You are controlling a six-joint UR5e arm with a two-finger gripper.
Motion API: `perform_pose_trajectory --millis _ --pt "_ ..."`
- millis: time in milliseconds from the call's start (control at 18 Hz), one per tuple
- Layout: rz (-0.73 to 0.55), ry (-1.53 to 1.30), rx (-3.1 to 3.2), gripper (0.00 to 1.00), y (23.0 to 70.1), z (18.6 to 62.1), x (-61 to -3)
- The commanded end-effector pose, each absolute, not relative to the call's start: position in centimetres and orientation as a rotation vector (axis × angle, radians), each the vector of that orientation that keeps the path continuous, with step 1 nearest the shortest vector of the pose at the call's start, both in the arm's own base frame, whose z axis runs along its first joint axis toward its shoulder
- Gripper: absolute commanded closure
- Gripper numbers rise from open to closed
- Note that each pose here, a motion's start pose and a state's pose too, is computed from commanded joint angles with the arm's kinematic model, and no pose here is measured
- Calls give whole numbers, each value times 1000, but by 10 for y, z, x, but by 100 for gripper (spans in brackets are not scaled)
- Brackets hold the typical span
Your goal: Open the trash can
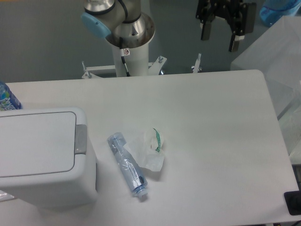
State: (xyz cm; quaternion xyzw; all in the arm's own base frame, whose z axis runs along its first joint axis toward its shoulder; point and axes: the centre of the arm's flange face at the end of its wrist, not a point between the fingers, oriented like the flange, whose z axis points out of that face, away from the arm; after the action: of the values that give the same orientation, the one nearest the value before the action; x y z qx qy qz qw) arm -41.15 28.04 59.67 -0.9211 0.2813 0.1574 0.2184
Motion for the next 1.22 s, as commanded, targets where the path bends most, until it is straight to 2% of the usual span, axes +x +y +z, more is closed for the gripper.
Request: perform_pose_trajectory --millis 222,500,722,889,1222 --pt "438 772 -2553 0 282 599 -411" --pt "400 596 -2568 0 289 607 -408" --pt "325 333 -2501 0 314 617 -410" --pt "326 172 -2452 0 348 620 -403" --pt "199 -155 -2386 0 391 615 -383"
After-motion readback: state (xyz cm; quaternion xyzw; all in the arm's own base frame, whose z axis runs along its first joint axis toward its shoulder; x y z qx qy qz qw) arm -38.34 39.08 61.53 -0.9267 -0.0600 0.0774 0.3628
